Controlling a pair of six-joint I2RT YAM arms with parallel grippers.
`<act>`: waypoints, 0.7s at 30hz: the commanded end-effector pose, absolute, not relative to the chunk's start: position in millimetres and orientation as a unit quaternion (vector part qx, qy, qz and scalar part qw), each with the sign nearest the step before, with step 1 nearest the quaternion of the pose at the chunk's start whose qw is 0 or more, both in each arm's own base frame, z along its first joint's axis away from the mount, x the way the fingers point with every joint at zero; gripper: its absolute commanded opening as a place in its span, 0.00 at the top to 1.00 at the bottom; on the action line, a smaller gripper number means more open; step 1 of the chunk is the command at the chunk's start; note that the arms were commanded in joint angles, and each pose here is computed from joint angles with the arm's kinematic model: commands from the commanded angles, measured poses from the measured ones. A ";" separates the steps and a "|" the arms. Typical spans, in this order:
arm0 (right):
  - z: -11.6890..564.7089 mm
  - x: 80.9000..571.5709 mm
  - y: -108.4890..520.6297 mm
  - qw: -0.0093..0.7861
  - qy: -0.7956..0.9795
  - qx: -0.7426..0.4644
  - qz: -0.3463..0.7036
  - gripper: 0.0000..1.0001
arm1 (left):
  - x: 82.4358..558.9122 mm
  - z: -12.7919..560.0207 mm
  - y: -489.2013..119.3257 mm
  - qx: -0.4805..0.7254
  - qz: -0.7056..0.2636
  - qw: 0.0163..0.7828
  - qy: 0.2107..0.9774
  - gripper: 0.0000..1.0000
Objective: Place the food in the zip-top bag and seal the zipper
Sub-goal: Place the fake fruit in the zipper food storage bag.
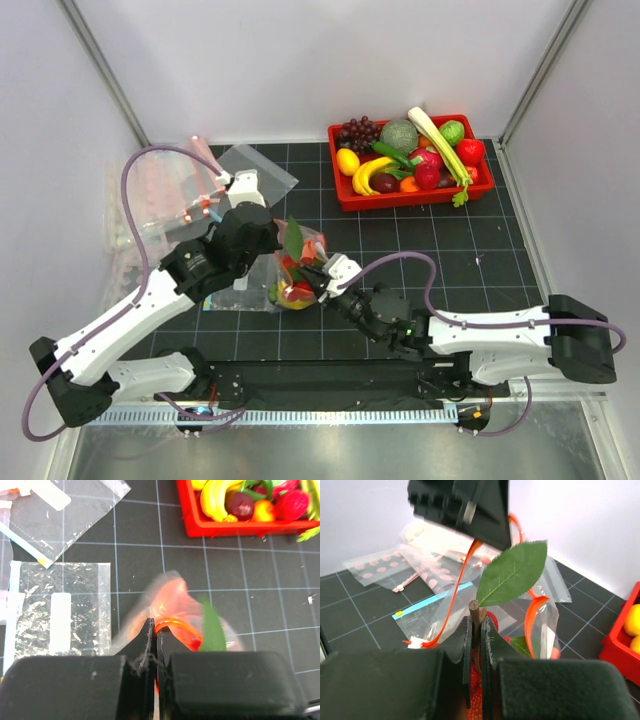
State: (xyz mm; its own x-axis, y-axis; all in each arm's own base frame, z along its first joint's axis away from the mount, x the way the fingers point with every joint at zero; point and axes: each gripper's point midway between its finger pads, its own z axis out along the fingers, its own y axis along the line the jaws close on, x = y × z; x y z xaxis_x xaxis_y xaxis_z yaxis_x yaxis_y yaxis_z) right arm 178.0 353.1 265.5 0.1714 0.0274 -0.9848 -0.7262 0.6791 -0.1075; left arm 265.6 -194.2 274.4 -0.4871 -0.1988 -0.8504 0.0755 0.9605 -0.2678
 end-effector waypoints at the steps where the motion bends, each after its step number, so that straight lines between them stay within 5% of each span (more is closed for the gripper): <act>1: 269.4 179.5 371.3 0.705 0.587 -0.271 0.292 0.99 | 272.9 303.1 -189.5 -0.065 -0.155 0.546 0.821 0.98; 21: 240.5 207.8 386.6 0.649 0.636 -0.267 0.321 0.99 | 271.1 298.3 -210.1 -0.028 -0.190 0.535 0.823 0.98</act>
State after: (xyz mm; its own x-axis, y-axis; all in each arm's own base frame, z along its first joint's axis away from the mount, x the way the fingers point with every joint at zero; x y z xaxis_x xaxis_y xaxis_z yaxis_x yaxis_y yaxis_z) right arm 208.7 375.2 217.1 -0.0123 0.0041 -0.9999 -0.7463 0.6655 0.0119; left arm 264.5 -209.7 258.9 -0.5235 -0.1596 -0.8369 0.1383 0.9533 -0.2683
